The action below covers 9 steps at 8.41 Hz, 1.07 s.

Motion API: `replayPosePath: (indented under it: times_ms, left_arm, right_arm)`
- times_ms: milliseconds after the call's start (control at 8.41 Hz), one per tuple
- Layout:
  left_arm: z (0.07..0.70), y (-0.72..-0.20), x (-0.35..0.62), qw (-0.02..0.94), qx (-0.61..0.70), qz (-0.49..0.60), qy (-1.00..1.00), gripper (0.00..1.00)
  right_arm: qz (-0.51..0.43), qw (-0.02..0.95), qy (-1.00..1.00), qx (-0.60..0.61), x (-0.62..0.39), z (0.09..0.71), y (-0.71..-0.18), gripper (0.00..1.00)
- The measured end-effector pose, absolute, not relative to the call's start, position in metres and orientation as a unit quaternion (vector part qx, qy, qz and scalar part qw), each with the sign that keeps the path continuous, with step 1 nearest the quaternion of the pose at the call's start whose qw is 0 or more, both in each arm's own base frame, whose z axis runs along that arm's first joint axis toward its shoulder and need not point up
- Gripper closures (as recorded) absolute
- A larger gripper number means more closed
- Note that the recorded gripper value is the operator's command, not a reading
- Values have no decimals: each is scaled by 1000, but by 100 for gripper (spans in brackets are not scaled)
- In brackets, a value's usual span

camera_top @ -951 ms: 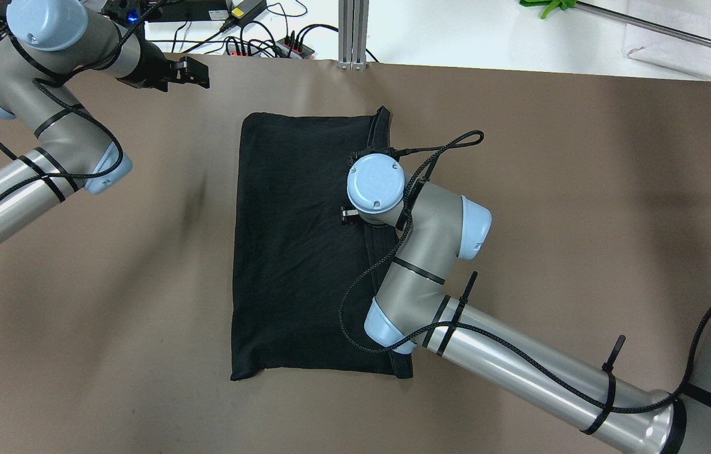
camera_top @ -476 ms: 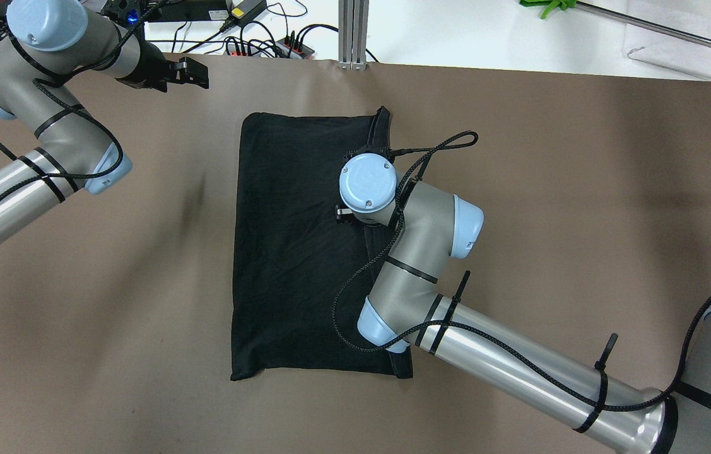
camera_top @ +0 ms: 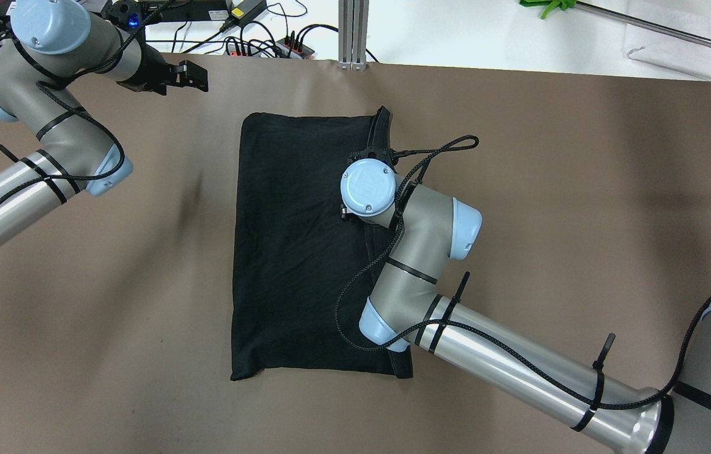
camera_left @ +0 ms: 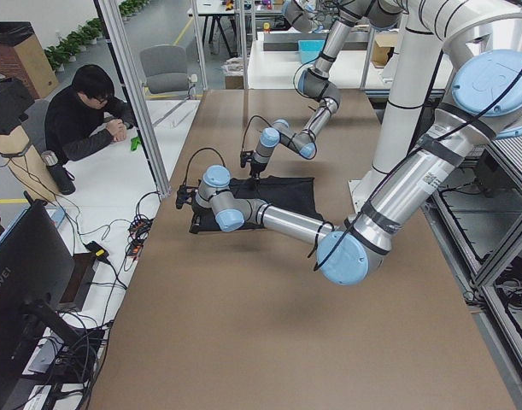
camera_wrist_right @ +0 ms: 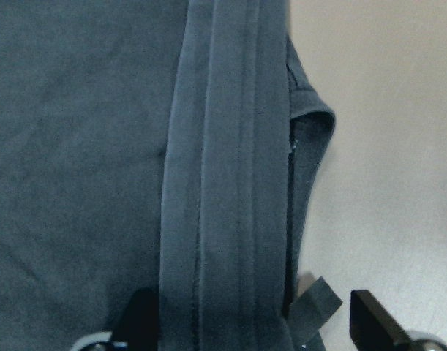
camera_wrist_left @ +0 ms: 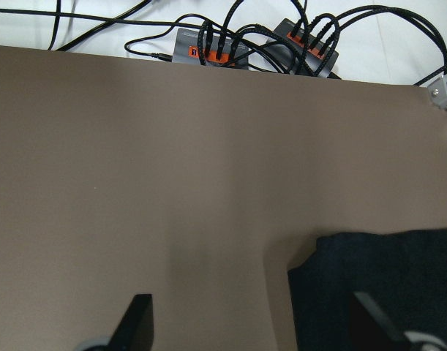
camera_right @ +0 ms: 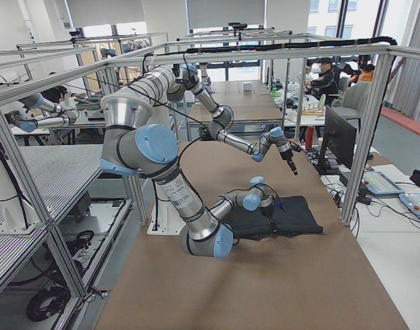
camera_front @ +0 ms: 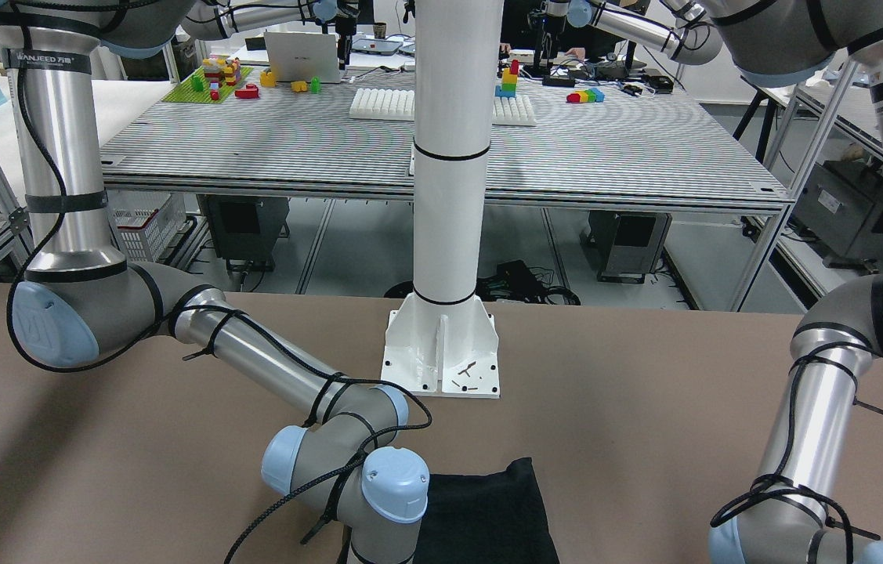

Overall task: Fold clothes
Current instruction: 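Grasp the shirt's long folded edge with the right gripper, then pull the grasped edge outward with the right gripper to straighten it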

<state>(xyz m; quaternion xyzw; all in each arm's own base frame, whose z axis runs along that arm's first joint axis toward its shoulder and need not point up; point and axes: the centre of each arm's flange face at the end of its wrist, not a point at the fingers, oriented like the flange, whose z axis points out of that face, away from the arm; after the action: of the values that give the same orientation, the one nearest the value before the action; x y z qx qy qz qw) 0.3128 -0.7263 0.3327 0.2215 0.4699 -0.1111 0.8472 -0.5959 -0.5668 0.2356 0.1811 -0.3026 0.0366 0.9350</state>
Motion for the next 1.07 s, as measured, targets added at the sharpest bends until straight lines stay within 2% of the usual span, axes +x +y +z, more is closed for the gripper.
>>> replayPosePath:
  times_ms: [1070]
  left_arm:
    - [320, -722, 328, 842, 217, -116, 479, 6]
  right_arm:
    - [38, 933, -304, 187, -582, 270, -574, 6]
